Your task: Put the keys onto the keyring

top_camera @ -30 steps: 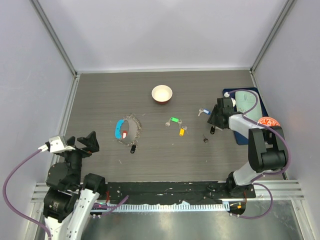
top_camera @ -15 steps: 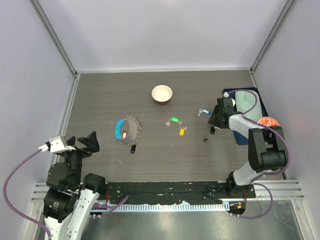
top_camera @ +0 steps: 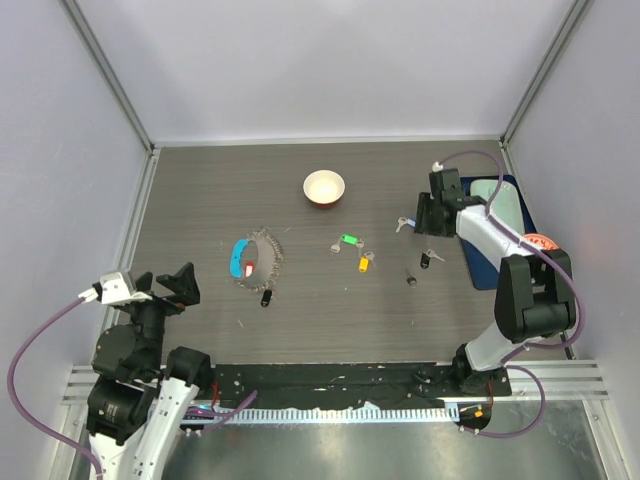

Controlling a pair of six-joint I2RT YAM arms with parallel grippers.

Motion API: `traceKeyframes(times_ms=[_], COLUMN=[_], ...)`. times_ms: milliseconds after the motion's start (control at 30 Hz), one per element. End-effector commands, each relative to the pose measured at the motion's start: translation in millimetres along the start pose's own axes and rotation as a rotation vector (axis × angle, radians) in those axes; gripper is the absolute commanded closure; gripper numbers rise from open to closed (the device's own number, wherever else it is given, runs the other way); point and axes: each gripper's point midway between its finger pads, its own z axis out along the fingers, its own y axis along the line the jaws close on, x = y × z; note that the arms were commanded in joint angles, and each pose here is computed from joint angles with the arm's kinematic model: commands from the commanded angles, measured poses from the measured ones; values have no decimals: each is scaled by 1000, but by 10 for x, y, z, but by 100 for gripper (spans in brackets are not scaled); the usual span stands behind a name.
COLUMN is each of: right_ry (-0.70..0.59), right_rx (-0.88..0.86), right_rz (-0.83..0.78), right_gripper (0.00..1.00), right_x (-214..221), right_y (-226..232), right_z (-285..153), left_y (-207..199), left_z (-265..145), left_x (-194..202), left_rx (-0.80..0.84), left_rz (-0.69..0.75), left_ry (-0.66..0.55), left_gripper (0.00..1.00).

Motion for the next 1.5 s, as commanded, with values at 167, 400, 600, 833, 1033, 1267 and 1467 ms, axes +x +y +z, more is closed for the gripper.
traceKeyframes(times_ms=[167, 400, 600, 833, 1033, 1267, 1467], right_ry=[206, 329, 388, 457, 472, 488, 492], right_rx=[-20, 128, 154, 170, 170, 186, 166], right_rz=[-452, -727, -854, -945, -975, -986, -988], right_gripper=[48, 51, 53, 58, 60, 67, 69], right_x=[-260, -3, 98, 249, 311, 342, 368], right_y=[49, -30, -18, -12, -30, -54, -33], right_z=[-245, -179, -112, 44, 116, 189, 204], left_y=[-61, -118, -118, -121, -126, -132, -129], left_z=[-77, -90, -94, -76, -65, -54, -51], left_x=[-121, -110, -105, -84, -78, -66, -64], left_rx=[57, 95, 97, 95, 96, 96, 94], left_rz=[-10, -12, -9, -6, -4, -1, 2], left_ry=[-62, -51, -48, -41, -38, -31, -30], left_gripper=[0, 0, 0, 0, 0, 0, 0])
